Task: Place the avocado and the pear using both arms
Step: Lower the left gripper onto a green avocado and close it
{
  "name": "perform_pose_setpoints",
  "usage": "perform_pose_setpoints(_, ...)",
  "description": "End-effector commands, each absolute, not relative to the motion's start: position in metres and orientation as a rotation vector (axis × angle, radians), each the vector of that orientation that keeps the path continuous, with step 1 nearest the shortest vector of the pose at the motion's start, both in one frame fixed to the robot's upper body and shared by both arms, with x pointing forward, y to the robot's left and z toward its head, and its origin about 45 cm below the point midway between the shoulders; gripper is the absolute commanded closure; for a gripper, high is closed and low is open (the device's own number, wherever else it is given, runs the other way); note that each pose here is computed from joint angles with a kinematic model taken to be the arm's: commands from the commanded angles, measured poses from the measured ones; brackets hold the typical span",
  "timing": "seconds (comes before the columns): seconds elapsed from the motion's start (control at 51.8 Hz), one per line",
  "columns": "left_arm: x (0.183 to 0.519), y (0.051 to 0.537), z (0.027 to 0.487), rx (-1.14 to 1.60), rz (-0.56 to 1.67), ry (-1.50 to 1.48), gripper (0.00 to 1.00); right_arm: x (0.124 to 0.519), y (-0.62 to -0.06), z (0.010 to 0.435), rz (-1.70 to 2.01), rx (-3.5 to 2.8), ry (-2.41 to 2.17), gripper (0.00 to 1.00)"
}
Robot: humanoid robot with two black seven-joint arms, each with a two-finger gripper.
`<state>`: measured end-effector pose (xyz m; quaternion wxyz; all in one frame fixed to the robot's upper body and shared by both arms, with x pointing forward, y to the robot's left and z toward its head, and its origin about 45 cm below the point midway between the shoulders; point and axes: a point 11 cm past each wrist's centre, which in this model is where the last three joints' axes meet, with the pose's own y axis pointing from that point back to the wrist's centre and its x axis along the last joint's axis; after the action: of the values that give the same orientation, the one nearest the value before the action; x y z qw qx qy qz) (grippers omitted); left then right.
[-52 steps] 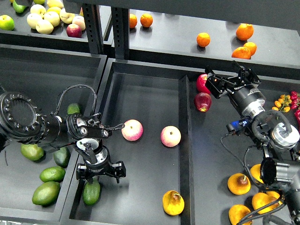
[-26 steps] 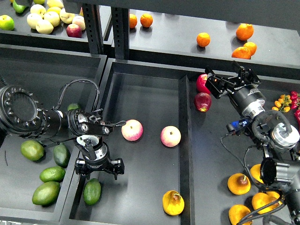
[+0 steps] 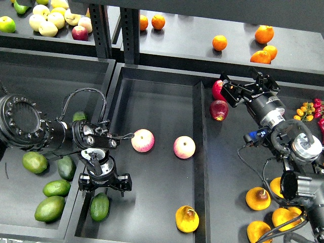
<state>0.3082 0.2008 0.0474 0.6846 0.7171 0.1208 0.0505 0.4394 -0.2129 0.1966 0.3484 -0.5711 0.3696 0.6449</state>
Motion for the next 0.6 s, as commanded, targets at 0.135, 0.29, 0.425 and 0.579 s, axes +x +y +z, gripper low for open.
perform_pose_setpoints(0.135, 0.297, 0.202, 0.039, 1.602, 0.097, 0.300, 0.01, 0.439, -0.213, 0.196, 1.673, -1.482, 0.958, 0.01)
perform_pose_setpoints(0.29, 0.291, 0.202, 0.035, 1.601, 0.087, 0.313, 0.01, 0.439, -0.213, 0.196, 1.673, -1.482, 0.958, 0.01)
perform_pose_setpoints(0.425, 0.290, 0.202, 0.034, 1.599, 0.086, 0.316, 0.05, 0.439, -0.213, 0.196, 1.673, -1.482, 0.958, 0.01)
perform_pose_setpoints(0.579, 0.290, 0.202, 0.033, 1.599, 0.086, 0.319, 0.11, 0.439, -0.213, 0.196, 1.673, -1.482, 0.958, 0.01)
